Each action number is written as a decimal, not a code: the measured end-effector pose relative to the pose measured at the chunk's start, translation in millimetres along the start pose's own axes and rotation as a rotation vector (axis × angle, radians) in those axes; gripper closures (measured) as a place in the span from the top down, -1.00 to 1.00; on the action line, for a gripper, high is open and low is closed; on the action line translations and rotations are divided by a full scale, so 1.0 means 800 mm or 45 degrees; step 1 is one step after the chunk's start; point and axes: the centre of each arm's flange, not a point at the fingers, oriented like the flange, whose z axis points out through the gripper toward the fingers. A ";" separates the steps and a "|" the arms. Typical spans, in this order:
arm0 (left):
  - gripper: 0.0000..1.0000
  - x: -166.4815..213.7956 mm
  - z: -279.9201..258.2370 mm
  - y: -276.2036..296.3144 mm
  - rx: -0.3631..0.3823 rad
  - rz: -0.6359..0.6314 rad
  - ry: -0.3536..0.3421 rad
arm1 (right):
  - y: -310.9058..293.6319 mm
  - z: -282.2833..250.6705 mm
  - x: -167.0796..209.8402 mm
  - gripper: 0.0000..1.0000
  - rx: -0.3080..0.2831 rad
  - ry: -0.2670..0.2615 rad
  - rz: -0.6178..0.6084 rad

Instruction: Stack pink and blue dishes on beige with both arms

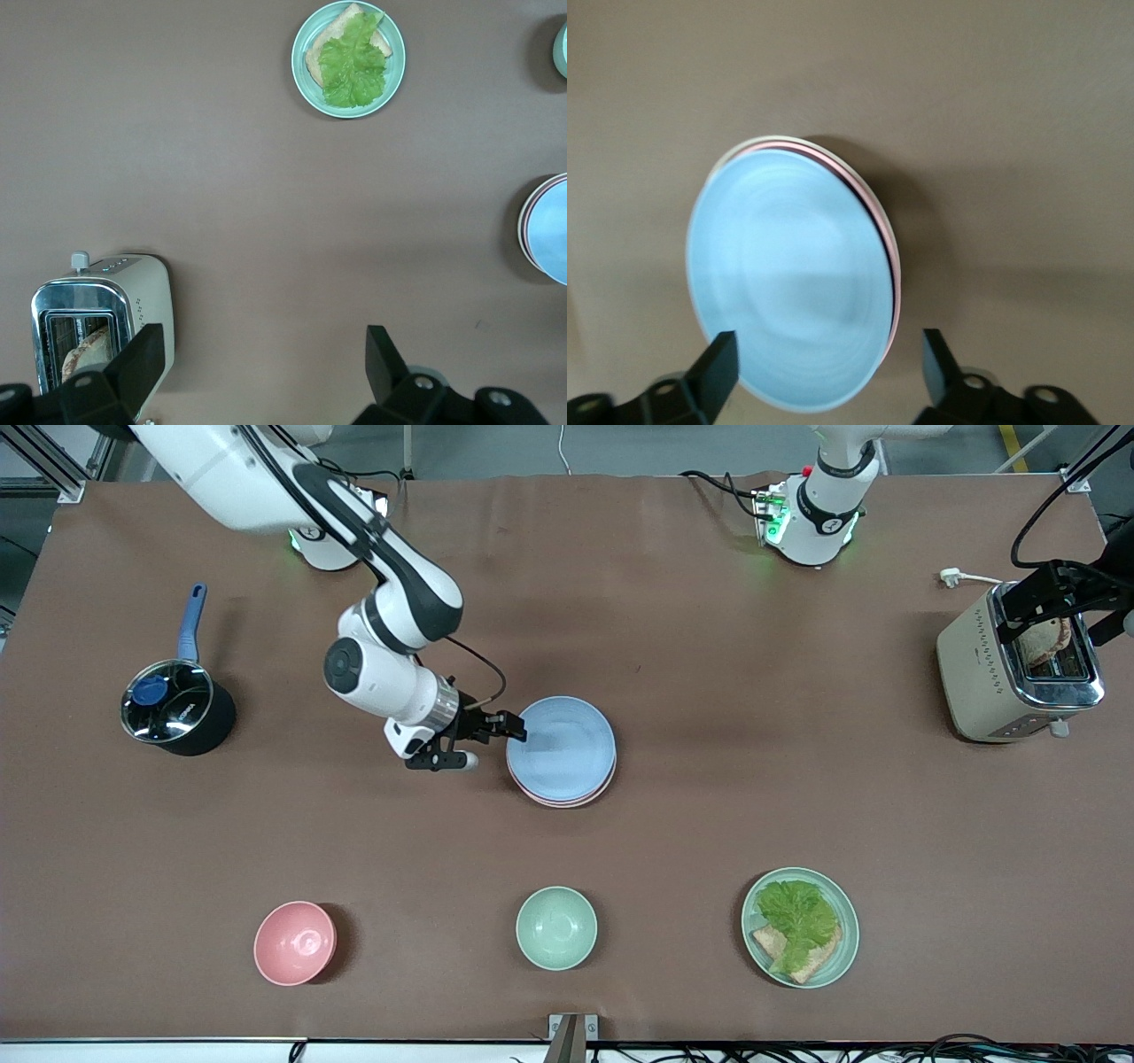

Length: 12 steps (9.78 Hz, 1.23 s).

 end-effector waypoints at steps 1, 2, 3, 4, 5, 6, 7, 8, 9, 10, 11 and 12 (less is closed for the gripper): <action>1.00 -0.001 -0.002 0.000 0.000 -0.017 0.003 | 0.006 -0.072 0.006 1.00 -0.087 0.025 -0.032; 1.00 -0.002 -0.004 0.001 0.000 -0.026 0.008 | 0.029 -0.150 0.011 1.00 -0.204 0.060 -0.026; 1.00 -0.003 -0.006 0.001 0.000 -0.029 0.011 | 0.061 -0.225 0.016 1.00 -0.313 0.099 0.010; 1.00 -0.004 -0.007 0.001 0.000 -0.030 0.013 | 0.092 -0.294 0.022 1.00 -0.412 0.141 0.049; 1.00 -0.004 -0.007 0.001 0.000 -0.030 0.014 | 0.116 -0.354 0.031 1.00 -0.471 0.180 0.097; 1.00 -0.004 -0.007 0.001 0.000 -0.030 0.014 | 0.138 -0.411 0.039 1.00 -0.489 0.210 0.150; 1.00 -0.004 -0.007 0.001 0.000 -0.029 0.012 | 0.161 -0.460 0.042 1.00 -0.494 0.214 0.170; 1.00 -0.005 -0.007 0.001 -0.001 -0.029 0.012 | 0.180 -0.500 0.040 1.00 -0.500 0.202 0.162; 1.00 -0.005 -0.007 0.001 -0.001 -0.029 0.011 | 0.189 -0.532 0.035 1.00 -0.504 0.191 0.148; 1.00 -0.005 -0.007 0.002 -0.004 -0.029 0.010 | 0.187 -0.557 0.027 1.00 -0.506 0.182 0.143; 1.00 -0.005 -0.007 0.002 -0.008 -0.029 0.009 | 0.182 -0.576 0.021 1.00 -0.507 0.184 0.144; 1.00 -0.005 -0.006 0.003 -0.015 -0.028 0.008 | 0.180 -0.585 0.019 1.00 -0.509 0.190 0.139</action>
